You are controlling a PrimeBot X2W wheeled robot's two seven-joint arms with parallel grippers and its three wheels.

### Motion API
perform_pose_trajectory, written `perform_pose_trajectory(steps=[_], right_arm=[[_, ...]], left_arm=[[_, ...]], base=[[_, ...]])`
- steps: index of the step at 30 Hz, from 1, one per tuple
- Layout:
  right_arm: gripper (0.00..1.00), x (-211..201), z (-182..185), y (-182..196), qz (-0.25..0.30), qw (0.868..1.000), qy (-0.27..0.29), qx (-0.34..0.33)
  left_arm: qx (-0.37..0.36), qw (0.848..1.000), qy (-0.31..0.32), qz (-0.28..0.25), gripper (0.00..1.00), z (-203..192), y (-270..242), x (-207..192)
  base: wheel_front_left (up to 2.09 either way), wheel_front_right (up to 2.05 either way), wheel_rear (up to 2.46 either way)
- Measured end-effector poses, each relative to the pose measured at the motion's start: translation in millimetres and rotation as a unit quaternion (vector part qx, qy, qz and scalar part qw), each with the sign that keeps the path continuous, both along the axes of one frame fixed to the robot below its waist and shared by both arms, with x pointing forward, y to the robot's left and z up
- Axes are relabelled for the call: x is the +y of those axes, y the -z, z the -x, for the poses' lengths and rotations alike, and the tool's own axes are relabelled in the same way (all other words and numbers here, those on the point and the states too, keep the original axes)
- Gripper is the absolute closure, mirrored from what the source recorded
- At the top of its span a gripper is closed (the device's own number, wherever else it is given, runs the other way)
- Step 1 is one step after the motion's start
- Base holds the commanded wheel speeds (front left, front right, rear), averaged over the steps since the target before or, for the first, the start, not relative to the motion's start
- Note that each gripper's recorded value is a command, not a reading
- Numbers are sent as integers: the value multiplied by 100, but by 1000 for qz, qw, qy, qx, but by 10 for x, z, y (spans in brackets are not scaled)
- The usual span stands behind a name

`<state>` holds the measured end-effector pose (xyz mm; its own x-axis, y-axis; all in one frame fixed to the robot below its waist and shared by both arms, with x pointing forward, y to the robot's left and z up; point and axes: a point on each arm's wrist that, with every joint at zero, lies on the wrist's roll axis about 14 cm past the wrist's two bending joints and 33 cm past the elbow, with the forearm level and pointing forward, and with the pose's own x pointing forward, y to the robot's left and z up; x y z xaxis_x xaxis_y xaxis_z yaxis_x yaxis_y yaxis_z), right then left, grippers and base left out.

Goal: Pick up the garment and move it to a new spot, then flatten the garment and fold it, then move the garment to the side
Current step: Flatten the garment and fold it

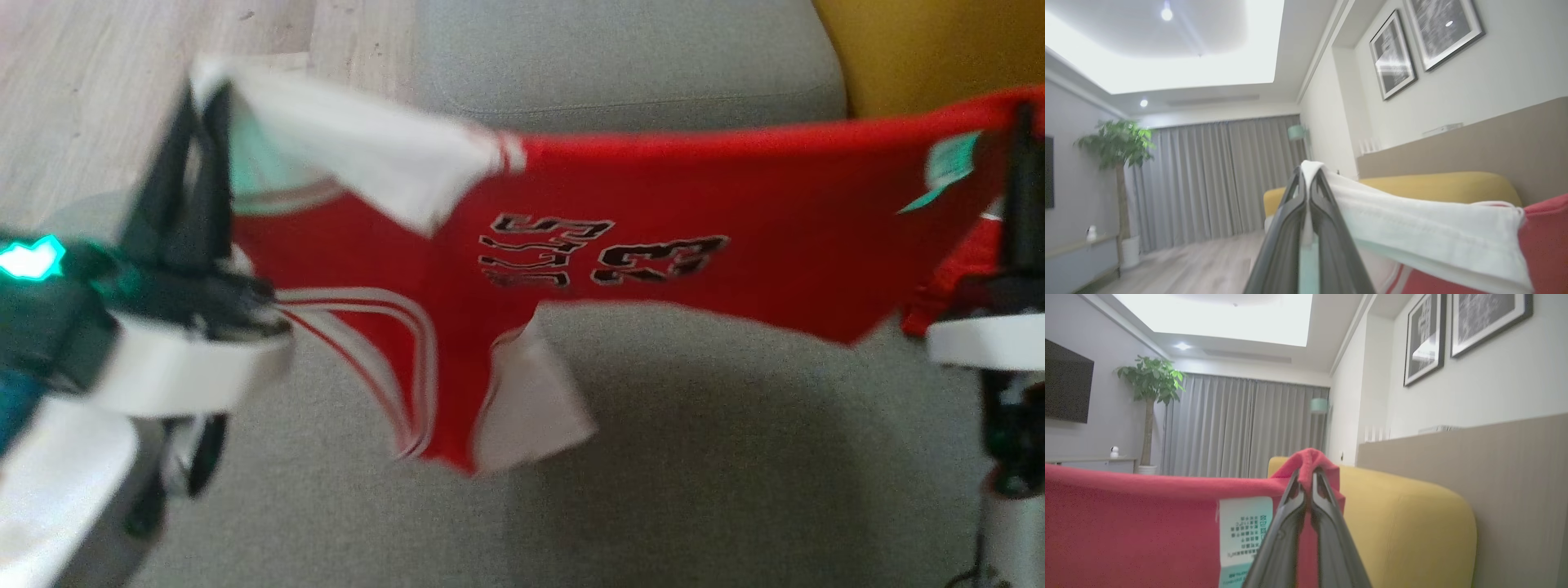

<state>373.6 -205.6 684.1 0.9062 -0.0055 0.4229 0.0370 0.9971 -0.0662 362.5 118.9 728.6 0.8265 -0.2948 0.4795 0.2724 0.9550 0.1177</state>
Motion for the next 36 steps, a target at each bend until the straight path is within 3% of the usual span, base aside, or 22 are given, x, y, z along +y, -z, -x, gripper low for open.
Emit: perform_pose_trajectory(steps=[5, 10, 15, 23, 30, 36], right_arm=[[100, -37, 137, -424, 17, 999, 17, -41], [100, -63, -41, -318, 8, 1000, 16, -5], [100, 20, -580, -126, 9, 999, -3, 37], [100, 128, -1727, -46, 20, 998, -15, 64], [100, 183, -2377, -38, 60, 996, -1, 69], [100, 278, -2728, 464, 85, 990, -6, 112]], left_arm=[[-73, 997, 21, -30, 100, 58, -621, -94], [-61, 996, 48, -50, 100, -162, -696, -216], [-45, 994, 55, -81, 100, -725, -676, -297], [-45, 992, 7, -121, 100, -1838, -600, -247], [-85, 986, -10, -144, 100, -2307, -726, -369], [-58, 988, -23, -138, 100, -2682, -365, -239]], base=[[0, 0, 0], [0, 0, 0], [0, 0, 0], [0, 0, 0], [0, 0, 0], [0, 0, 0]])
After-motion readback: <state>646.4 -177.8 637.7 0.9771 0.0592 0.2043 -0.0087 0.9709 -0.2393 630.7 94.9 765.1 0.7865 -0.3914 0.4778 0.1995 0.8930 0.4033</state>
